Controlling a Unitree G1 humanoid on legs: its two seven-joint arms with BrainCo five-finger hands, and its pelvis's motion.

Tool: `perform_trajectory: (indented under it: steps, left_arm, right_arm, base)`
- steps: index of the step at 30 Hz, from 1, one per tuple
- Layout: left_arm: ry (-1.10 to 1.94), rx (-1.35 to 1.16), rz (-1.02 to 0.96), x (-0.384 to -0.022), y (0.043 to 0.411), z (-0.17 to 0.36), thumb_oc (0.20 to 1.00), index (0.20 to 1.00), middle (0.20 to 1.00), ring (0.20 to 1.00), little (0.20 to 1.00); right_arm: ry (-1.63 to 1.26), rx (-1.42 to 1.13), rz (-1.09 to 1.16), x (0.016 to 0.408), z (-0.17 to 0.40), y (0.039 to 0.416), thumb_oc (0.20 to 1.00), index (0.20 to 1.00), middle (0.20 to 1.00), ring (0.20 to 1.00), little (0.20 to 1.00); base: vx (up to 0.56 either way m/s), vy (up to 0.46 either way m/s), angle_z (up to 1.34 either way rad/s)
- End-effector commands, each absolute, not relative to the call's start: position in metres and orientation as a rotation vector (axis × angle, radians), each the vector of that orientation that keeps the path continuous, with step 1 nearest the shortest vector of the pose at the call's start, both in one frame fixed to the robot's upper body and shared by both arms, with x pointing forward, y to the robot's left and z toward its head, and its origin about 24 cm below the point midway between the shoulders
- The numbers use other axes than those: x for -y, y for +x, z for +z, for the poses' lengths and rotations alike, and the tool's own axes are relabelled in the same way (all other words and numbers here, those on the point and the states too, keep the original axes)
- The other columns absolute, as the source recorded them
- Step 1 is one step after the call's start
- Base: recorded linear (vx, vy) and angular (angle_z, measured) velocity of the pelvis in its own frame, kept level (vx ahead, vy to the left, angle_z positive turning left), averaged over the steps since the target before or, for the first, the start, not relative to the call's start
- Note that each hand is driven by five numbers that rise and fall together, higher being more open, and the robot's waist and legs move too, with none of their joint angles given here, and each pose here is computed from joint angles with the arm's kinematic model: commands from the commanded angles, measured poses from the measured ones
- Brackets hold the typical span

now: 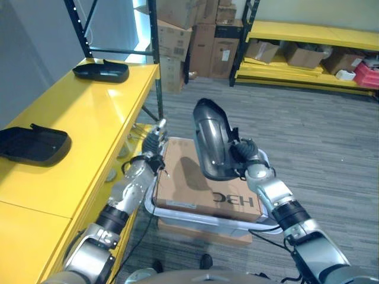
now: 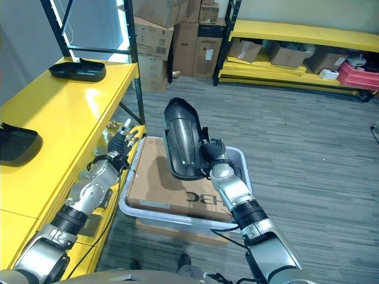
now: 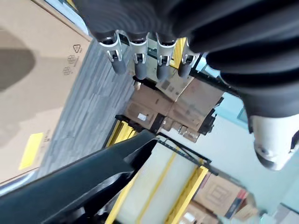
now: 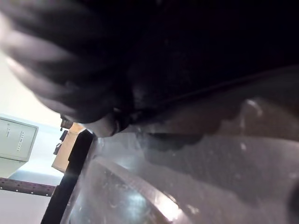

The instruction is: Move parts from the plastic box to the shelf.

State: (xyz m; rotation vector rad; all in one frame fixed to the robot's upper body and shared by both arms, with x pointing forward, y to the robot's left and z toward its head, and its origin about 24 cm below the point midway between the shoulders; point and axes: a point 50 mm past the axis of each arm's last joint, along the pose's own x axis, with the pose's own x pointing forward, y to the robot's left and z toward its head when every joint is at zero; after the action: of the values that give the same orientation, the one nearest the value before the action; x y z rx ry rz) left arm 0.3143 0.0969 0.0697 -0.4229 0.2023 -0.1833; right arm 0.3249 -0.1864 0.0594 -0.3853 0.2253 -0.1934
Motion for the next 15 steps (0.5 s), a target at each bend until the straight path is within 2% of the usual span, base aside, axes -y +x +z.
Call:
perform_trajectory:
  steps: [1,15]
  left_arm:
    - [-0.254,-0.186,-0.310,-0.073,0.317,0.075,1.000,1.000,1.000,1.000,1.000]
    - [-0.121,-0.284,-0.331,-0.070,0.317,0.053,1.000,1.000,1.000,1.000,1.000]
  right_arm:
    - [-0.341,0.012,-0.212,0.180,0.111,0.342,0.200,0.200,0.200,0.200,0.200]
    - [-0.334,0.008,-0.195,0.174,0.111,0.343,0.200,0.200,0.200,0.200,0.200]
  base:
    - [0.00,0.000,0.00]
    - [0.00,0.000,0.00]
